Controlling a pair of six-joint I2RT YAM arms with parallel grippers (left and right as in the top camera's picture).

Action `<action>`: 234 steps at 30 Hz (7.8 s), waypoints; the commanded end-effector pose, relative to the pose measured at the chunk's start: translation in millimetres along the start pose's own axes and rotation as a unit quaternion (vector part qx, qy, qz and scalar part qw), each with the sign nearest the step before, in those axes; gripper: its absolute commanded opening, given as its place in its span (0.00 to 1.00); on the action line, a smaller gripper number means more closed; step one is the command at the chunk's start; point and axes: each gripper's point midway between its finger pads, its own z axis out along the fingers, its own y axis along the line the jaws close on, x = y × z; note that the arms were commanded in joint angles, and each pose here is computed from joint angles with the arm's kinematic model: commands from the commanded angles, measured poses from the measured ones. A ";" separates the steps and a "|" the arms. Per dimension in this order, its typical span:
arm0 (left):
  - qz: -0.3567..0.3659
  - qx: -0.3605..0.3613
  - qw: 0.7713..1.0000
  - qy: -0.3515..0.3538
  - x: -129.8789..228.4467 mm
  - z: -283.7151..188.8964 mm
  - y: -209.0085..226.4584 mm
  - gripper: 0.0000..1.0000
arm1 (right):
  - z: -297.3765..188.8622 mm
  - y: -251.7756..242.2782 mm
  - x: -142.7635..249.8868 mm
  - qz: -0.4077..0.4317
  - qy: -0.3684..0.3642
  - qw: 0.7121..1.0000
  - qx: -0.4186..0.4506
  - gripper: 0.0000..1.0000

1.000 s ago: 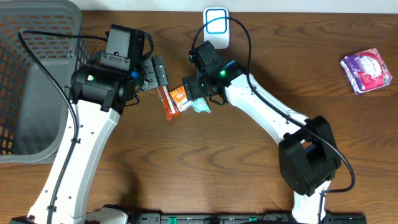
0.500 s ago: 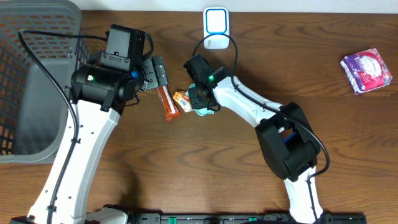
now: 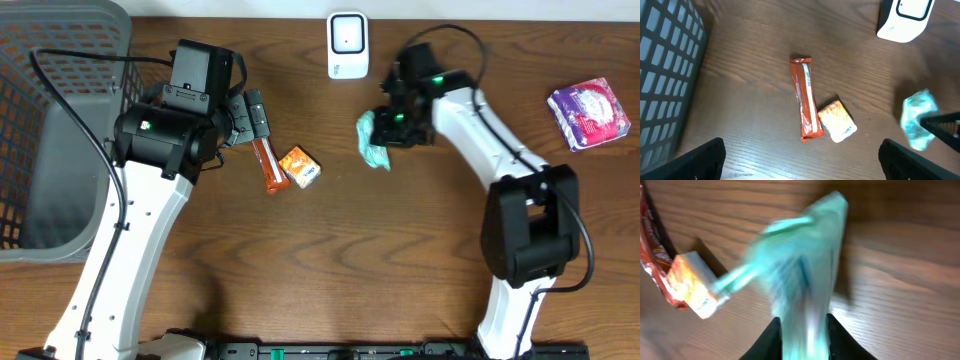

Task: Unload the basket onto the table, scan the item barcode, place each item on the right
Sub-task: 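Lift the green wipes and hold them up to the scanner, then carry the green wipes right and drop them beside the purple pack, then reach the right gripper to the orange snack and grasp it, then hold the orange snack up to the scanner, then carry the orange snack right and set it beside the wipes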

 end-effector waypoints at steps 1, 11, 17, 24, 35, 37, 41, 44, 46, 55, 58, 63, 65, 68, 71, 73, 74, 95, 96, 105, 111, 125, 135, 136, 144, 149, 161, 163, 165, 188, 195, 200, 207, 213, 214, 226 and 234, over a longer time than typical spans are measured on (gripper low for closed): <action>0.000 -0.002 1.000 -0.008 -4.8 -3.9 1.7 0.98 | -2.1 -22.0 12.6 -0.012 0.023 1.000 0.013 0.35; 0.000 -0.002 1.000 -0.008 -4.8 -3.9 1.7 0.98 | -17.2 -33.7 6.4 -0.059 0.003 0.990 0.125 0.48; 0.000 -0.002 1.000 -0.008 -4.8 -3.9 1.7 0.98 | -7.1 -1.0 6.3 -0.131 -0.034 0.967 0.215 0.48; 0.000 -0.002 1.000 -0.008 -4.8 -3.9 1.7 0.98 | -9.5 -3.0 -5.4 -0.075 -0.087 0.959 0.260 0.45; 0.000 -0.002 1.000 -0.008 -4.8 -3.9 1.7 0.98 | 20.3 -4.8 1.2 -0.046 -0.056 0.986 0.151 0.42; 0.000 -0.002 1.000 -0.008 -4.8 -3.9 1.7 0.98 | 30.1 -3.5 4.5 -0.052 -0.059 0.986 0.145 0.43; 0.000 -0.002 1.000 -0.008 -4.8 -3.9 1.7 0.98 | 46.3 -8.0 13.5 -0.047 -0.061 0.987 0.144 0.42; 0.000 -0.002 1.000 -0.008 -4.8 -3.9 1.7 0.98 | 49.2 -10.9 15.2 -0.042 -0.062 0.987 0.145 0.27; 0.000 -0.002 1.000 -0.008 -4.8 -3.9 1.7 0.98 | 46.6 -10.0 10.0 -0.043 -0.072 0.985 0.148 0.16; 0.000 -0.002 1.000 -0.008 -4.8 -3.9 1.7 0.98 | -28.6 50.2 -61.9 -0.105 -0.163 0.974 0.114 0.01; 0.000 -0.002 1.000 -0.008 -4.9 -4.0 1.7 0.98 | -68.7 83.7 -104.5 -0.141 -0.250 0.954 0.087 0.01; 0.000 -0.002 1.000 -0.008 -4.8 -3.9 1.7 0.98 | -116.4 111.8 -156.6 -0.160 -0.383 0.907 0.074 0.01; 0.000 -0.002 1.000 -0.008 -4.8 -3.9 1.7 0.98 | -125.3 119.6 -170.3 -0.161 -0.421 0.891 0.062 0.01; 0.000 -0.002 1.000 -0.008 -5.0 -4.0 1.6 0.98 | -122.1 123.7 -180.0 -0.162 -0.443 0.880 0.052 0.01; 0.000 -0.002 1.000 -0.008 -4.8 -3.9 1.7 0.98 | -100.8 122.4 -186.9 -0.163 -0.444 0.880 0.050 0.01; 0.000 -0.002 1.000 -0.008 -4.8 -3.9 1.7 0.98 | -81.0 118.0 -191.6 -0.153 -0.440 0.884 0.047 0.01; 0.000 -0.002 1.000 -0.008 -4.8 -3.9 1.7 0.98 | -70.0 115.4 -193.9 -0.149 -0.438 0.885 0.046 0.01; 0.000 -0.002 1.000 -0.008 -4.8 -3.9 1.7 0.98 | -95.4 -47.5 -221.8 -0.058 -0.431 0.859 0.269 0.01; 0.000 -0.002 1.000 -0.008 -4.8 -3.9 1.7 0.98 | -103.1 -63.4 -219.2 -0.053 -0.422 0.857 0.290 0.01; 0.000 -0.002 1.000 -0.008 -4.8 -3.9 1.7 0.98 | -117.8 -235.1 -151.0 -0.005 -0.229 0.876 0.423 0.04; 0.000 -0.002 1.000 -0.008 -4.8 -3.9 1.7 0.98 | -115.0 -286.5 -113.4 0.044 -0.167 0.885 0.432 0.55; 0.000 -0.002 1.000 -0.008 -4.8 -3.9 1.7 0.98 | -76.5 -26.1 -109.7 -0.139 -0.176 0.974 0.020 0.86; 0.000 -0.002 1.000 -0.008 -4.8 -3.9 1.7 0.98 | 34.0 112.9 -27.8 -0.257 -0.041 0.960 -0.102 0.85; 0.000 -0.002 1.000 -0.008 -4.8 -3.9 1.7 0.98 | 43.9 117.1 -20.7 -0.261 -0.029 0.959 -0.103 0.84; 0.000 -0.002 1.000 -0.008 -4.8 -3.9 1.7 0.98 | 82.6 129.5 16.6 -0.268 0.037 0.955 -0.119 0.67; 0.000 -0.002 1.000 -0.008 -4.9 -4.0 1.7 0.98 | 94.2 121.3 28.1 -0.257 0.065 0.958 -0.112 0.56; 0.000 -0.002 1.000 -0.008 -4.8 -3.9 1.7 0.98 | 114.0 124.5 48.6 -0.262 0.097 0.954 -0.108 0.23; 0.000 -0.002 1.000 -0.008 -4.8 -3.9 1.7 0.98 | 114.4 125.7 45.9 -0.260 0.091 0.955 -0.108 0.01; 0.000 -0.002 1.000 -0.008 -4.8 -3.9 1.7 0.98 | 112.9 124.1 38.9 -0.250 0.081 0.960 -0.099 0.01; 0.000 -0.002 1.000 -0.008 -4.8 -3.9 1.7 0.98 | -94.6 55.8 -193.0 -0.283 -0.350 0.811 0.375 0.01; 0.000 -0.002 1.000 -0.008 -4.8 -3.9 1.7 0.98 | -54.8 61.2 -222.2 -0.303 -0.386 0.822 0.287 0.01; 0.000 -0.002 1.000 -0.008 -4.8 -3.9 1.7 0.98 | -23.0 72.4 -227.3 -0.319 -0.395 0.826 0.243 0.01; 0.000 -0.002 1.000 -0.008 -4.8 -3.9 1.7 0.98 | -38.2 52.6 -232.8 -0.253 -0.415 0.830 0.275 0.01; 0.000 -0.002 1.000 -0.008 -4.8 -3.9 1.7 0.98 | -93.4 0.3 -234.2 -0.192 -0.408 0.832 0.323 0.01; 0.000 -0.002 1.000 -0.008 -4.8 -3.9 1.7 0.98 | -101.3 -17.6 -231.3 -0.181 -0.394 0.834 0.341 0.01; 0.000 -0.002 1.000 -0.008 -4.8 -3.9 1.7 0.98 | -116.3 -232.7 -133.8 -0.045 -0.132 0.866 0.480 0.01; 0.000 -0.002 1.000 -0.008 -4.8 -3.9 1.7 0.98 | -130.6 -291.2 -87.9 0.047 -0.075 0.869 0.488 0.65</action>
